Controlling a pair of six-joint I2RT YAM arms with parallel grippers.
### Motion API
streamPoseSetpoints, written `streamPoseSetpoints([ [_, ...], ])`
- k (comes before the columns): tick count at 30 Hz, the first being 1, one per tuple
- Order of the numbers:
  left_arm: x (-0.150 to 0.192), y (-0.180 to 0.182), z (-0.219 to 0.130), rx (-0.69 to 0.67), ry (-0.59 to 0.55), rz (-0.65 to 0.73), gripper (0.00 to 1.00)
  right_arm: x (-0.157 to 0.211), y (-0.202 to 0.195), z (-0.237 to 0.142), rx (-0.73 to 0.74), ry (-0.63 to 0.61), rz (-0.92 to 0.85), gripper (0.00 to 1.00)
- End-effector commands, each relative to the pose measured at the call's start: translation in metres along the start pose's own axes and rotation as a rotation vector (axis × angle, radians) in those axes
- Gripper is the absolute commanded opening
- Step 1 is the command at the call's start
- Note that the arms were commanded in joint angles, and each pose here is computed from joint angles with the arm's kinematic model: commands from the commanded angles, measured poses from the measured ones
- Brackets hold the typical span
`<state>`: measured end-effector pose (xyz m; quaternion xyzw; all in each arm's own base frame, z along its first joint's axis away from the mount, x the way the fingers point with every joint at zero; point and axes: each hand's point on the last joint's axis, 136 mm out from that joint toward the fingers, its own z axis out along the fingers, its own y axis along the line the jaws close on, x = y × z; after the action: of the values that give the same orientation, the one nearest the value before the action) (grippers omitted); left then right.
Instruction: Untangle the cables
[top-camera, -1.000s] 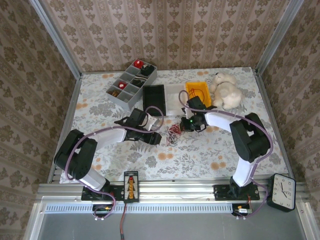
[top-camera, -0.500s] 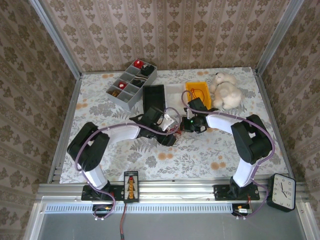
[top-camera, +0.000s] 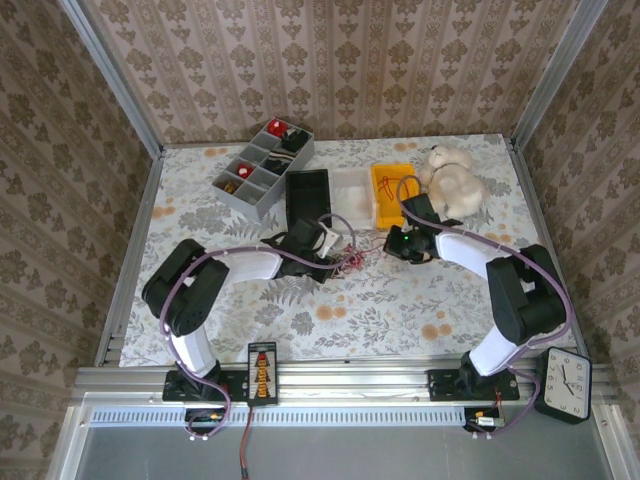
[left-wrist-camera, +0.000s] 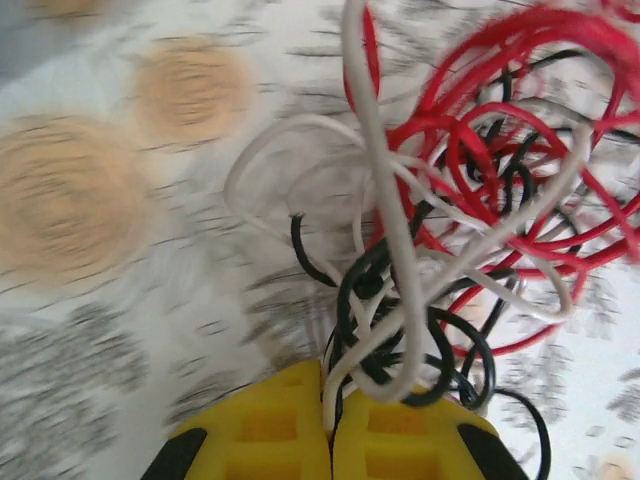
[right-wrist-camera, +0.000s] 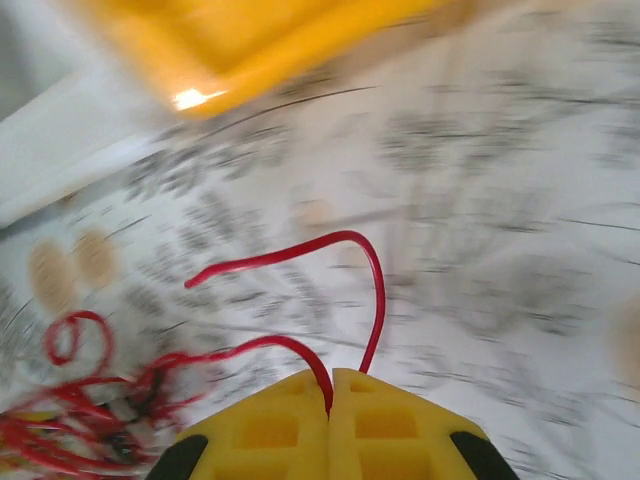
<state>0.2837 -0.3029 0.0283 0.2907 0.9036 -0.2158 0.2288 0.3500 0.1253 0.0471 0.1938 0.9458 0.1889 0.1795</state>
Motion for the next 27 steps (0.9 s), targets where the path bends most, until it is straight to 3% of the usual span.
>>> streamPoseSetpoints([
  [1,0.031,0.054,-0.009,-0.201,0.036,-0.176,0.0,-0.007,-0.068,-0.018,0.225,-0.099,0.222,0.0],
  [8,0.055,0.116,-0.038,-0.458,0.041,-0.383,0.0,-0.006,-0.136,-0.051,0.345,-0.194,0.449,0.0],
  [13,0.067,0.139,-0.048,-0.537,0.048,-0.489,0.0,-0.017,-0.164,-0.077,0.374,-0.263,0.535,0.0],
  [19,0.048,0.115,-0.035,-0.4,0.015,-0.402,0.0,-0.047,-0.158,-0.103,0.316,-0.353,0.467,0.0],
  [27,0.015,0.022,-0.014,0.041,-0.007,-0.158,0.0,-0.115,-0.064,-0.179,-0.006,-0.562,0.176,0.0],
])
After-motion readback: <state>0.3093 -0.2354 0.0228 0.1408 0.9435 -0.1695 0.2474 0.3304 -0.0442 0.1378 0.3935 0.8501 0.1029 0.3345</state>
